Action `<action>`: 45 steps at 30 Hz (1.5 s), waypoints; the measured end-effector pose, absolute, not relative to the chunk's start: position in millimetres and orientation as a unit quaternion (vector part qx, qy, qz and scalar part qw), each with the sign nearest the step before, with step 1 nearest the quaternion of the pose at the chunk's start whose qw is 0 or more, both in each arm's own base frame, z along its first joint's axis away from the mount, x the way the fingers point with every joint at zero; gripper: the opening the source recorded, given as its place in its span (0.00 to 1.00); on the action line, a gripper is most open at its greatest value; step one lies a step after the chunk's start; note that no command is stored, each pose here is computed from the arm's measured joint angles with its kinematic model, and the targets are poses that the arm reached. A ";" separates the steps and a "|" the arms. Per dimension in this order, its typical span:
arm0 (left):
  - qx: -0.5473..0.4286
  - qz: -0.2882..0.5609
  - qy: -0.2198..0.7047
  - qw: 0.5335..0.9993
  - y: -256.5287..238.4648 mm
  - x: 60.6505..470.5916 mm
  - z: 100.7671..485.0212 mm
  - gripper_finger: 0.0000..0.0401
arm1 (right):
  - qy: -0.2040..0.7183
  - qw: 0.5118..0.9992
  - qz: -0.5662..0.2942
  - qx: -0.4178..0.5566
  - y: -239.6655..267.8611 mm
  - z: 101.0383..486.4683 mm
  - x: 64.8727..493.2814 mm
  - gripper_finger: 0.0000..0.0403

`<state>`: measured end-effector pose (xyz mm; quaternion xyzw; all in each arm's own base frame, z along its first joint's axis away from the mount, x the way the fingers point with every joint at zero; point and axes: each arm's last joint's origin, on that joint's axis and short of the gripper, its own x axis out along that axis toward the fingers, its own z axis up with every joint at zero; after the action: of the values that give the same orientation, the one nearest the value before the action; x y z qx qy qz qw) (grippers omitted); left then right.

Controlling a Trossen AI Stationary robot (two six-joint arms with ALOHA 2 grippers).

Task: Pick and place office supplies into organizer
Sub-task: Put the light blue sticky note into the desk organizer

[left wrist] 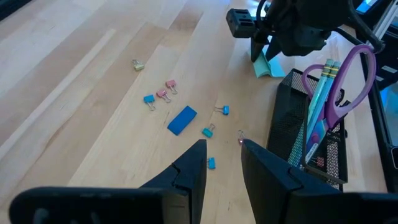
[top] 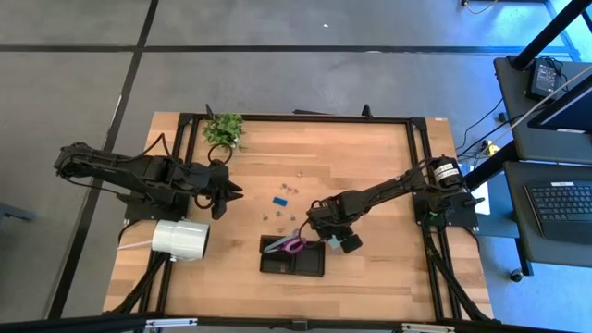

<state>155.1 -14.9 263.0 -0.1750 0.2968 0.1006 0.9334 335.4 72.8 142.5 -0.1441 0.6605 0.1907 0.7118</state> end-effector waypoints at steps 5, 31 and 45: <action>-0.175 0.100 0.297 0.933 -15.0 155.1 262.9 0.24 | 0.664 0.709 0.191 -0.141 72.8 143.0 334.7 0.35; -0.175 0.101 0.297 0.933 -14.9 155.0 262.9 0.24 | 0.668 0.712 0.177 -0.121 74.8 165.7 343.1 0.35; -0.175 0.101 0.297 0.933 -14.9 155.1 262.9 0.24 | 0.667 0.713 0.179 -0.123 74.3 159.6 340.8 0.32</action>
<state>155.1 -14.9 262.9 -0.1749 0.2972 0.1007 0.9333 340.8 74.3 159.6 -0.1228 0.6670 0.1793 0.7127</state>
